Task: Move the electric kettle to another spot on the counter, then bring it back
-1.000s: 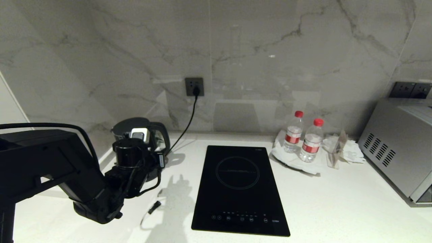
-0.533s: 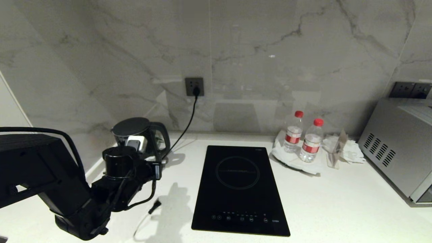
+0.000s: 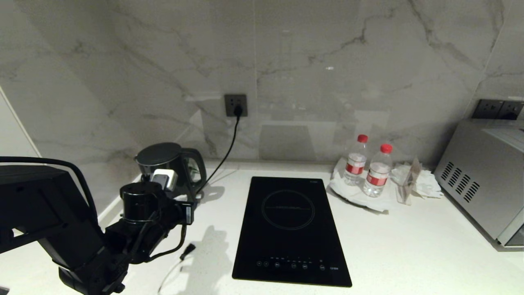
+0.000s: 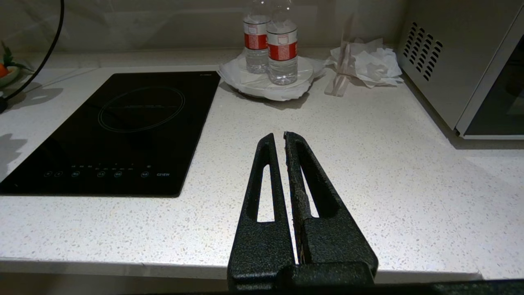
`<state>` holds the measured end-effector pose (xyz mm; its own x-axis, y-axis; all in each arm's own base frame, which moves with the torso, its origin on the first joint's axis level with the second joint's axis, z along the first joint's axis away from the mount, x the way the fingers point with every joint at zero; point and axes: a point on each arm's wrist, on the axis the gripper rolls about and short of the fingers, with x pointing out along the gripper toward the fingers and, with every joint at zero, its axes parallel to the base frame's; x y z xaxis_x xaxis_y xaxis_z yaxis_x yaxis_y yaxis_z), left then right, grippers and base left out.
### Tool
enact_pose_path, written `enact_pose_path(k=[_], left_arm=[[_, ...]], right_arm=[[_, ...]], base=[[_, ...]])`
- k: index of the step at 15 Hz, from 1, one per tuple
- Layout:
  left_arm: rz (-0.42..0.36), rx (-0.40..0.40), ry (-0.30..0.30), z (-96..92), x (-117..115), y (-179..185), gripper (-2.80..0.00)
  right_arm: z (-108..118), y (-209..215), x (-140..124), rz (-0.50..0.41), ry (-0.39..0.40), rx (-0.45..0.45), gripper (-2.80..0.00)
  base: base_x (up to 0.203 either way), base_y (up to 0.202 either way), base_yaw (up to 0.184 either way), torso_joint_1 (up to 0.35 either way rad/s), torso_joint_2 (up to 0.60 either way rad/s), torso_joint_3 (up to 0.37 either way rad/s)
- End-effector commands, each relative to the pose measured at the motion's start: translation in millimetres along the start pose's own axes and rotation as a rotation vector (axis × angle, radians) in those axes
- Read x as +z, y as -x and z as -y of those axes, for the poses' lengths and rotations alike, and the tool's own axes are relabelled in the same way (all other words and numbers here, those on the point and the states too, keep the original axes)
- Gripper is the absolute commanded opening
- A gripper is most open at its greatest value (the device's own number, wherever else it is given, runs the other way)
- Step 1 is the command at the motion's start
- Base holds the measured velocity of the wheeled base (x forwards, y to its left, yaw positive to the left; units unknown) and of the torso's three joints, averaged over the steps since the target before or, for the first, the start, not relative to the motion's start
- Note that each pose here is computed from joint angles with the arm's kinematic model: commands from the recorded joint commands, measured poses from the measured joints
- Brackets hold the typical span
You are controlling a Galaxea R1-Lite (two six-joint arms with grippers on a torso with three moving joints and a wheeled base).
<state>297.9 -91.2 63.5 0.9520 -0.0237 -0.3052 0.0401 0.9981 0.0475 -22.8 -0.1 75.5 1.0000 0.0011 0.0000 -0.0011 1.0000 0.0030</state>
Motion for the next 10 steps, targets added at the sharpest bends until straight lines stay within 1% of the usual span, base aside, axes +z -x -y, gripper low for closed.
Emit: enact_pose_path(k=[1, 8, 10], left_arm=[[0.008, -0.012, -0.005, 5.7, 0.3, 0.4, -2.80], [0.008, -0.038, -0.015, 14.4, -0.3, 3.6, -2.80], [0.003, -0.037, -0.015, 15.0, -1.3, 1.5, -2.80]], right_arm=[[0.0, 0.1, 0.0, 0.002, 0.000, 0.000, -2.80], [0.0, 0.1, 0.0, 0.002, 0.000, 0.000, -2.80], [0.0, 0.1, 0.0, 0.002, 0.000, 0.000, -2.80]], base=[[0.000, 0.000, 0.000, 0.000, 0.00, 0.000], [0.000, 0.000, 0.000, 0.000, 0.00, 0.000], [0.000, 0.000, 0.000, 0.003, 0.01, -0.092]])
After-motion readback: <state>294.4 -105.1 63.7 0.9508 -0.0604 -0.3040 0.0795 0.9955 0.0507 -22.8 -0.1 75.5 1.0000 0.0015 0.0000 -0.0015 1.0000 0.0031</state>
